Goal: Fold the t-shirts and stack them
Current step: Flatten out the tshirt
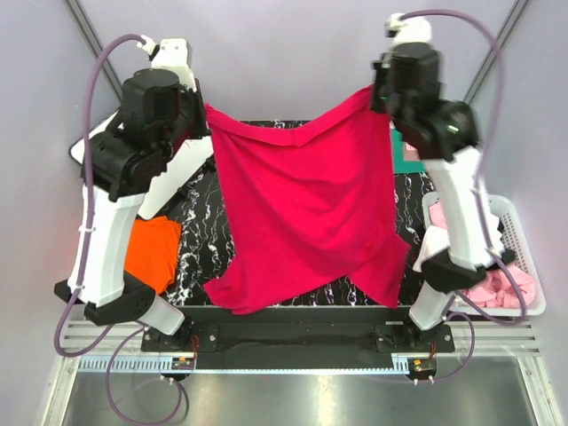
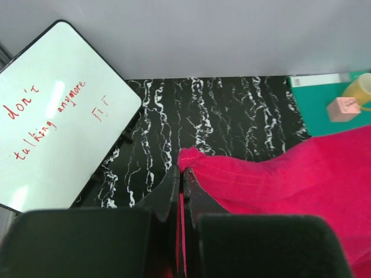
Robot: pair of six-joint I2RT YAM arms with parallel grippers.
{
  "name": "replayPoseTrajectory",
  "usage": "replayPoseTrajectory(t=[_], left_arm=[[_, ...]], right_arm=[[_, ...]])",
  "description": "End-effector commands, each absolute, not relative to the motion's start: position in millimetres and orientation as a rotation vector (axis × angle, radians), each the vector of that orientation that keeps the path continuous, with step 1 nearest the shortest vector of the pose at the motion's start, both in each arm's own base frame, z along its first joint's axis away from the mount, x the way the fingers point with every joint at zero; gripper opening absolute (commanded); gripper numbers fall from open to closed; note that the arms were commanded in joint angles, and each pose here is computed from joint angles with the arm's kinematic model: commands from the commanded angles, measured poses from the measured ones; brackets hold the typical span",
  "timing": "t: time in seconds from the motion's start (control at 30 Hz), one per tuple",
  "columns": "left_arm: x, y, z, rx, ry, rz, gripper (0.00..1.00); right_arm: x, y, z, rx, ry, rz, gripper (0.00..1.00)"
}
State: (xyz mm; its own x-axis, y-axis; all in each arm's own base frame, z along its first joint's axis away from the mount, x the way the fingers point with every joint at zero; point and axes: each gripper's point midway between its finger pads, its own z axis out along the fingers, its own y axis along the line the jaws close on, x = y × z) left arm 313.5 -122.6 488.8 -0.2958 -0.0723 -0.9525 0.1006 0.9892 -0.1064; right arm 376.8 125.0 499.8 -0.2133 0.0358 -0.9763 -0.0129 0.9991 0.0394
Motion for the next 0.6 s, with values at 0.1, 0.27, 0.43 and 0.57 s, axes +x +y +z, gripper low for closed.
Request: replayPoseTrajectory(t=[0.1,0.27,0.43,0.57], left_arm=[[383,-114,450,-0.078,1.922,-0.083,0.0],[398,-113,401,-0.154,2.009,-0.086,0.0],[379,-95,327,-0.315,2.145,-0.02,0.0],[353,-73,285,-0.428,2.219,0.07,0.0]], right_arm=[[479,170,404,-0.019,1.937,0.007,0.0],[537,247,330,-0.144,2.026,0.257,0.0],[540,323,259,-0.279,2.129,0.516,0.07],[527,355,192,-0.359,2.259,0.601,0.11]])
